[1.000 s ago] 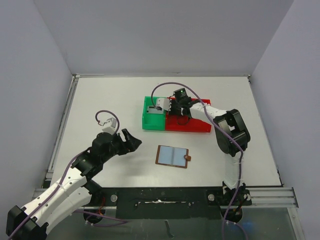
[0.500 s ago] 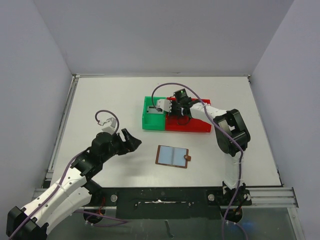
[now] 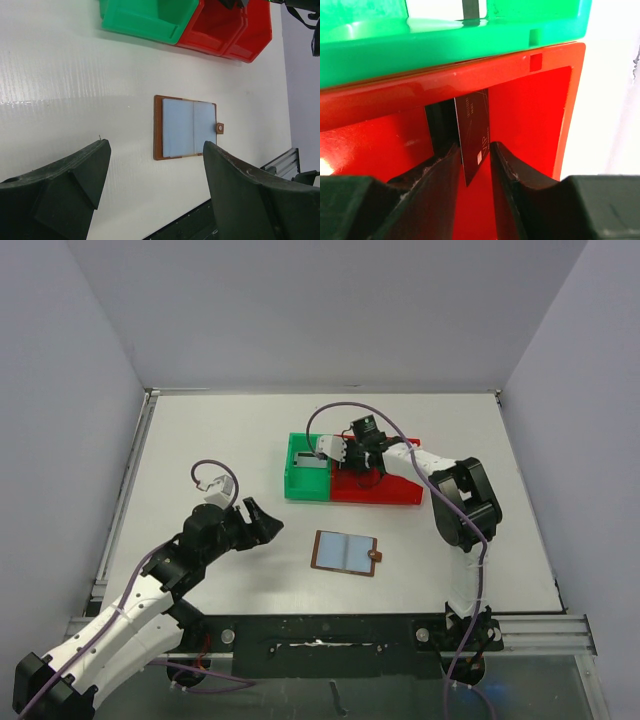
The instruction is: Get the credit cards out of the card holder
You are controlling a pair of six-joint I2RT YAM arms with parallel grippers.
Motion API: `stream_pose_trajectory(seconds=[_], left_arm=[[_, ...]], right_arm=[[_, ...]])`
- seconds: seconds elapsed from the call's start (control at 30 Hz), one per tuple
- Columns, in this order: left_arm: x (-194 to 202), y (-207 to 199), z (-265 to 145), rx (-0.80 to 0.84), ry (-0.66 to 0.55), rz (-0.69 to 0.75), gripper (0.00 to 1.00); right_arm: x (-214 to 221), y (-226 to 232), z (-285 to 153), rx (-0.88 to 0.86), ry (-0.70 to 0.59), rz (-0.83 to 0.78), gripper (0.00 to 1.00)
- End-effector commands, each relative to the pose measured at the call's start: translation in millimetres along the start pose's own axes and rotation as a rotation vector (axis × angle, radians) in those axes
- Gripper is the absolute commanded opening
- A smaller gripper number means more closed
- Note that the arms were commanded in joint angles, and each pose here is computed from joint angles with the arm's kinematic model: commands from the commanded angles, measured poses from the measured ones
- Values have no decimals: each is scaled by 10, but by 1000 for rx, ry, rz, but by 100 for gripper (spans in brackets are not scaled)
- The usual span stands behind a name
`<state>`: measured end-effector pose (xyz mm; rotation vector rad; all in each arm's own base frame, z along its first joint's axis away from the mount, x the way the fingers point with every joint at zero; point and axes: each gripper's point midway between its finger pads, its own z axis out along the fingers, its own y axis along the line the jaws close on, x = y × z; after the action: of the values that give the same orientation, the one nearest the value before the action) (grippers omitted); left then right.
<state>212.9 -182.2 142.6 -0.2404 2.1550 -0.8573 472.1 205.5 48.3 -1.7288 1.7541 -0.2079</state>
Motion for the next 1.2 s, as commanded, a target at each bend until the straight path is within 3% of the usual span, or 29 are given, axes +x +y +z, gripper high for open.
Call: stream_pose_trajectory(seconds=[0.0,0.17,0.8,1.17], left_arm=[[-201,-226,-70,65,-44,14,73],[-177,-230,-64,73,-35,10,73],[-97,-291,-25,108,17,7,73],[-13,-304,10,121,64,7,73]], right_arm=[[-146,-164,-19,19,-49,15,31],[-169,-160,-22,4,-59,30,37],[-139,-238,-27,13,-33,78,38],[-129,-228,-35,5,-39,96,45]])
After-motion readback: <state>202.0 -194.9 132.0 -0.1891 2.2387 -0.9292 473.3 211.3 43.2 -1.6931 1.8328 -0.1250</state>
